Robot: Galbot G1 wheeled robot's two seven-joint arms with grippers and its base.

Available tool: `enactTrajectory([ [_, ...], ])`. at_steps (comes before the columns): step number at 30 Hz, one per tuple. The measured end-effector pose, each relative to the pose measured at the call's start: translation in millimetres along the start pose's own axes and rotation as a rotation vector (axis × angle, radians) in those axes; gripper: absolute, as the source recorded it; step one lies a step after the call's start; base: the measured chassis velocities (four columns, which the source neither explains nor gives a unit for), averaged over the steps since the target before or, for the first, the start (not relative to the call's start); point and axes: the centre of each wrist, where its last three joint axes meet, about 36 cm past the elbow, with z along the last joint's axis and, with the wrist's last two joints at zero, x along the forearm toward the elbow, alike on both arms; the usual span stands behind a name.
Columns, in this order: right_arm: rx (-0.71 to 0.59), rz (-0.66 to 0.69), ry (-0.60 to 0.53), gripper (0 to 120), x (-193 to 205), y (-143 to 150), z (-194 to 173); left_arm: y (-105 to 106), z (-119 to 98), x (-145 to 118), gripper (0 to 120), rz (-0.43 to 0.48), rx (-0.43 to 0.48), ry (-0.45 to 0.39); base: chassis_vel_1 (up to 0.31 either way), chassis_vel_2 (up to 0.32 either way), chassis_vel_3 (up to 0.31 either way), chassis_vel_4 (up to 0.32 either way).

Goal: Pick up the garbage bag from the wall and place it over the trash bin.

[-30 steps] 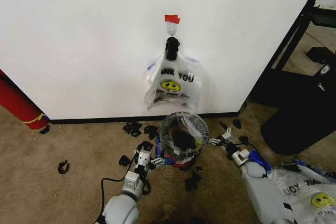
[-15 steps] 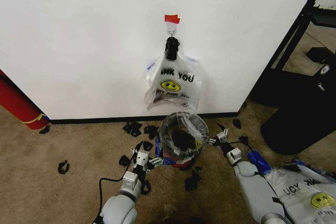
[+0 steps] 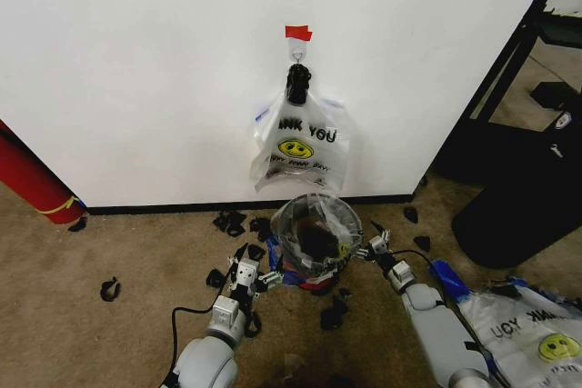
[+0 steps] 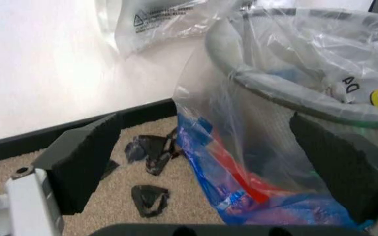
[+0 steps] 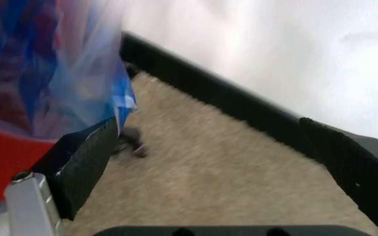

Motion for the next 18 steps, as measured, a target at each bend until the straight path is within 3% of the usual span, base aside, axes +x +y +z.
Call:
enactTrajectory([
  [4, -0.001, 0.013, -0.015, 100, 4.1, -4.5, -3.6, 0.4, -0.6, 0.5, 100, 0.000, 0.000, -0.001, 0.000, 0.000, 0.000, 0.000],
  [10, -0.032, 0.048, -0.124, 100, 37.7, -42.2, -33.0, 0.1, -8.1, 3.5, 100, 0.000, 0.012, -0.019, 0.000, 0.000, 0.000, 0.000],
  [14, -0.172, 0.114, -0.297, 100, 63.2, -36.2, -101.4, 6.3, -28.7, 3.3, 100, -0.039, 0.061, -0.133, 0.000, 0.000, 0.000, 0.000],
  [15, -0.172, 0.114, -0.297, 100, 63.2, -36.2, -101.4, 6.3, -28.7, 3.3, 100, -0.039, 0.061, -0.133, 0.000, 0.000, 0.000, 0.000],
  [17, -0.262, 0.201, -0.315, 100, 78.1, -16.4, -141.1, 14.0, -44.8, 1.5, 100, -0.066, 0.124, -0.206, 0.000, 0.000, 0.000, 0.000],
  [18, -0.355, 0.287, -0.269, 100, 96.3, 7.3, -178.2, 22.0, -60.6, 0.3, 100, -0.075, 0.181, -0.279, 0.000, 0.000, 0.000, 0.000],
])
